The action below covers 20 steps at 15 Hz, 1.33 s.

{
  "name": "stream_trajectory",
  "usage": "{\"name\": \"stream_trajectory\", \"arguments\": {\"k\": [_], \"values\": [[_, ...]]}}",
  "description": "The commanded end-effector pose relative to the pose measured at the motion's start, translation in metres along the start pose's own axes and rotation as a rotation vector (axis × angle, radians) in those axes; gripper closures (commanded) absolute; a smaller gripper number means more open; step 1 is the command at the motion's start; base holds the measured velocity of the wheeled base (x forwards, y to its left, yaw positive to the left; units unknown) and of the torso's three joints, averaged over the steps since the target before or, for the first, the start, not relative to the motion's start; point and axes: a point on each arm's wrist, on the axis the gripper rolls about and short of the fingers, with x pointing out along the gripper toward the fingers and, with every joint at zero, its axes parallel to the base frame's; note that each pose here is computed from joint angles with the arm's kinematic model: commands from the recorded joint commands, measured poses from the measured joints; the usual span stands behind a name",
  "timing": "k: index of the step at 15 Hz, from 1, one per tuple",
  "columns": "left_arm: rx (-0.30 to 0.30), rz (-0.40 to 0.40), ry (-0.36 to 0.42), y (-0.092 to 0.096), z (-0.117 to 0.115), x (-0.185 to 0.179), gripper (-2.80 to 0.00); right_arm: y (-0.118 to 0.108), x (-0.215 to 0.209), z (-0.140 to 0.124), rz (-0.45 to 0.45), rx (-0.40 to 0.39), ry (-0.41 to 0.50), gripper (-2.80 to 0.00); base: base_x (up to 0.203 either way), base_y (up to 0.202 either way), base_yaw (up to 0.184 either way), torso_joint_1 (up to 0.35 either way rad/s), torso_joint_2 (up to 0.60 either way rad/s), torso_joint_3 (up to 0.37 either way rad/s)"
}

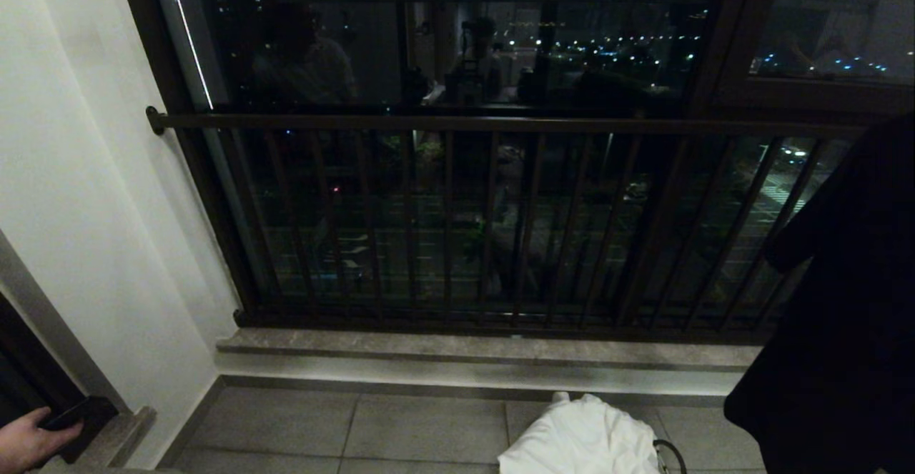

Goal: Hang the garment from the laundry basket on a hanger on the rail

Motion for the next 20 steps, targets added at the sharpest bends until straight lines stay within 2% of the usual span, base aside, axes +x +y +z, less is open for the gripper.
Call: {"name": "stream_trajectory", "arguments": {"k": [1,15,20], "values": [[0.0,0.0,0.007,-0.0001,-0.0021,0.0006,0.0,0.0,0.0001,0.0,0.001,-0.003,0.002,0.0,0.0,0.0,0.0,0.0,0.0,0.0],[0.0,0.0,0.007,-0.0001,-0.0021,0.0006,0.0,0.0,0.0001,0.0,0.001,-0.004,0.002,0.0,0.0,0.0,0.0,0.0,0.0,0.0],[0.0,0.0,0.007,-0.0001,-0.0021,0.0006,0.0,0.0,0.0001,0.0,0.001,-0.004,0.002,0.0,0.0,0.0,0.0,-0.134,0.32,0.168]]}}
